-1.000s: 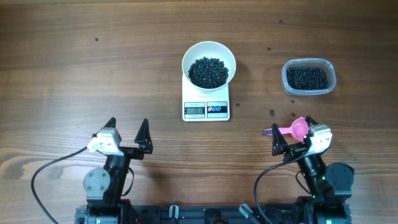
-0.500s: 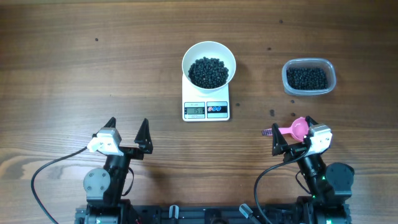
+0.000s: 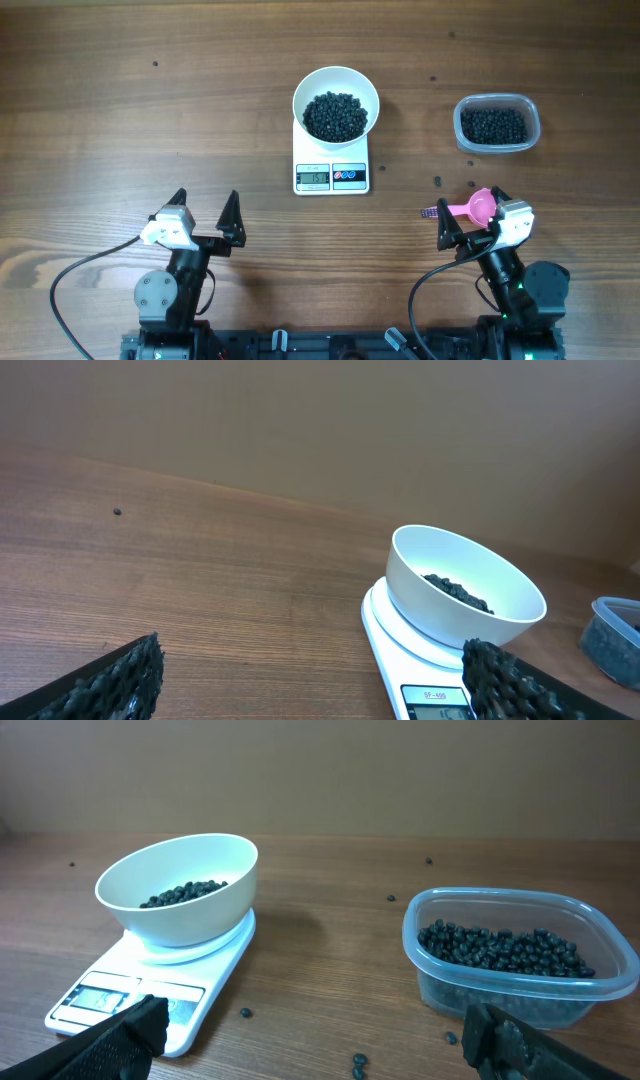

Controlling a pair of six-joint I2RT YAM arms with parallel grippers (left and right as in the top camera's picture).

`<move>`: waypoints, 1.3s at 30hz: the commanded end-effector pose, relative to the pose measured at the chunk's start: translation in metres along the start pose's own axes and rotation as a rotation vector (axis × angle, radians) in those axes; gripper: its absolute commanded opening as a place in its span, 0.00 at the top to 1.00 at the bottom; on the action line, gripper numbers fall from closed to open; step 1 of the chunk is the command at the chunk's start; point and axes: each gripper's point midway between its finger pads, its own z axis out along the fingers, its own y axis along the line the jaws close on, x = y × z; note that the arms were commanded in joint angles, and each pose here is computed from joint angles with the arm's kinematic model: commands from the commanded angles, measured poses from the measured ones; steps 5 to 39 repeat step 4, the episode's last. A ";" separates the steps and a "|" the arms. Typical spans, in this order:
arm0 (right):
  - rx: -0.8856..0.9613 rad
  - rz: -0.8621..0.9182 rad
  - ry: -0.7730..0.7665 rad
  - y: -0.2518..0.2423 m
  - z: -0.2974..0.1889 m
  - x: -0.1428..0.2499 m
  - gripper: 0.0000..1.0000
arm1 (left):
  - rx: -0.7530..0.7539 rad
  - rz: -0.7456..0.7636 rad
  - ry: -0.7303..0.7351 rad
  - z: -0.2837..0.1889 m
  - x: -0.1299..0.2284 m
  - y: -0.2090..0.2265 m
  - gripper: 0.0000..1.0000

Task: Scoop item into bowl and weigh 150g on scale

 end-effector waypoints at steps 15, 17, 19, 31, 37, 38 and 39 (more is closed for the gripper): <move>-0.026 -0.018 -0.013 0.005 -0.001 -0.002 0.00 | -0.011 0.017 -0.004 0.000 0.002 0.002 0.00; -0.026 -0.018 -0.013 0.005 -0.001 -0.002 0.00 | -0.011 0.017 -0.004 0.000 0.002 0.002 0.00; -0.026 -0.018 -0.013 0.005 -0.001 -0.002 0.00 | -0.011 0.017 -0.004 0.000 0.002 0.002 0.00; -0.026 -0.018 -0.013 0.005 -0.001 -0.002 0.00 | -0.011 0.017 -0.004 0.000 0.002 0.002 0.00; -0.026 -0.018 -0.013 0.005 -0.001 -0.002 0.00 | -0.011 0.017 -0.004 0.000 0.002 0.002 0.00; -0.026 -0.018 -0.013 0.005 -0.001 -0.002 0.00 | -0.011 0.017 -0.004 0.000 0.002 0.002 0.00; -0.026 -0.018 -0.013 0.005 -0.001 -0.002 0.00 | -0.011 0.017 -0.004 0.000 0.002 0.002 0.00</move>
